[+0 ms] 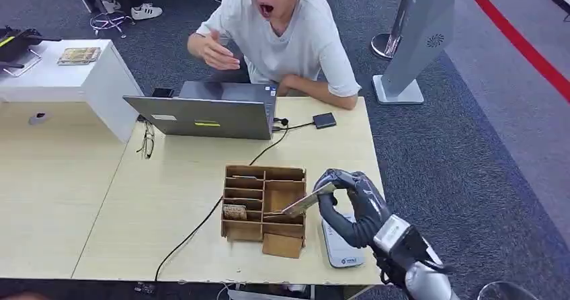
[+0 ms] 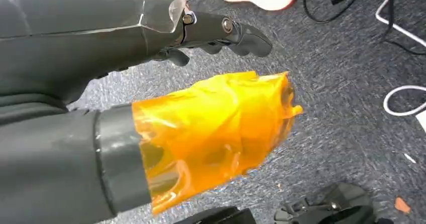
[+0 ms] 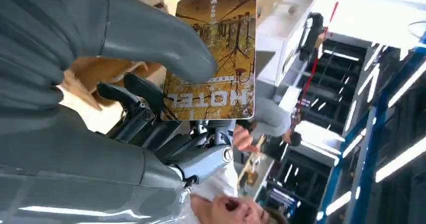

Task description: Pass the card to the sensor for recognition and then transmit it.

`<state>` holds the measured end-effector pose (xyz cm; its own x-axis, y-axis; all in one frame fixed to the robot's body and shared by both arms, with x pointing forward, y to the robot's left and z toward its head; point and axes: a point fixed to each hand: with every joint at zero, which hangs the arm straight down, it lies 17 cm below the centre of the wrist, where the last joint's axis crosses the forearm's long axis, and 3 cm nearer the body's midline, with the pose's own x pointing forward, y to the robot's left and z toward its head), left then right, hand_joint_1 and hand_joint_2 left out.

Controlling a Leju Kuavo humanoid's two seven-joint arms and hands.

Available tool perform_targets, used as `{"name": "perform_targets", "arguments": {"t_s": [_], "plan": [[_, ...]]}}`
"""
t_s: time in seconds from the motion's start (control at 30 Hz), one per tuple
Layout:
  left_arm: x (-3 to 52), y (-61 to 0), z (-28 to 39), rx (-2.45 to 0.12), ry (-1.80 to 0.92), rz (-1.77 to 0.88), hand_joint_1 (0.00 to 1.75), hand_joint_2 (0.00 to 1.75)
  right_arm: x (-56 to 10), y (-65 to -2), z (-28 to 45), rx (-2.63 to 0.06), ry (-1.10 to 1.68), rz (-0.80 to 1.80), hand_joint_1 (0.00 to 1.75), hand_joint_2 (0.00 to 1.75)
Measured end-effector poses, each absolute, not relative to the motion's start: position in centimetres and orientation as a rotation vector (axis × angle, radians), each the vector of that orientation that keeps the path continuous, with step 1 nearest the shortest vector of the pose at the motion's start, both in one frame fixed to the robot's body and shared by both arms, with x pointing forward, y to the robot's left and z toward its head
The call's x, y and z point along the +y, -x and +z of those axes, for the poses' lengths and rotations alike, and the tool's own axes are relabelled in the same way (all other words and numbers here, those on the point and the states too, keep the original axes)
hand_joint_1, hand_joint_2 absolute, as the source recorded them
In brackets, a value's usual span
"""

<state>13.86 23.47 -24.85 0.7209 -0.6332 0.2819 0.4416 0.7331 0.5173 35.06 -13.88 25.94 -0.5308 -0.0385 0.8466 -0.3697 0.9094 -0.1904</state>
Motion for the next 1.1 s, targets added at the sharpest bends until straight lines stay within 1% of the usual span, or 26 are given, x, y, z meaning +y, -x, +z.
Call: {"name": "perform_targets", "arguments": {"t_s": [0.17, 0.5, 0.63, 0.87, 1.1], "plan": [[23.0, -14.3, -24.7, -0.465, -0.434, -0.652, 0.0, 0.0, -13.0, -36.3, 27.1, -2.153, -0.09, 0.518, 1.75, 1.75], [22.5, -15.2, -24.5, -0.471, -0.424, -0.702, 0.0, 0.0, -10.8, -39.3, 29.1, -2.187, 0.183, 0.644, 1.75, 1.75], [22.5, -15.5, -24.5, -0.463, -0.422, -0.726, 0.0, 0.0, -10.1, -40.9, 29.9, -2.185, 0.369, 0.705, 1.75, 1.75], [22.6, -16.2, -24.3, -0.463, -0.423, -0.745, 0.0, 0.0, -8.9, -43.2, 31.1, -2.169, 0.56, 0.775, 1.75, 1.75], [22.5, -16.7, -24.1, -0.464, -0.423, -0.748, 0.0, 0.0, -7.8, -44.7, 30.3, -2.122, 0.682, 0.86, 1.75, 1.75]]}}
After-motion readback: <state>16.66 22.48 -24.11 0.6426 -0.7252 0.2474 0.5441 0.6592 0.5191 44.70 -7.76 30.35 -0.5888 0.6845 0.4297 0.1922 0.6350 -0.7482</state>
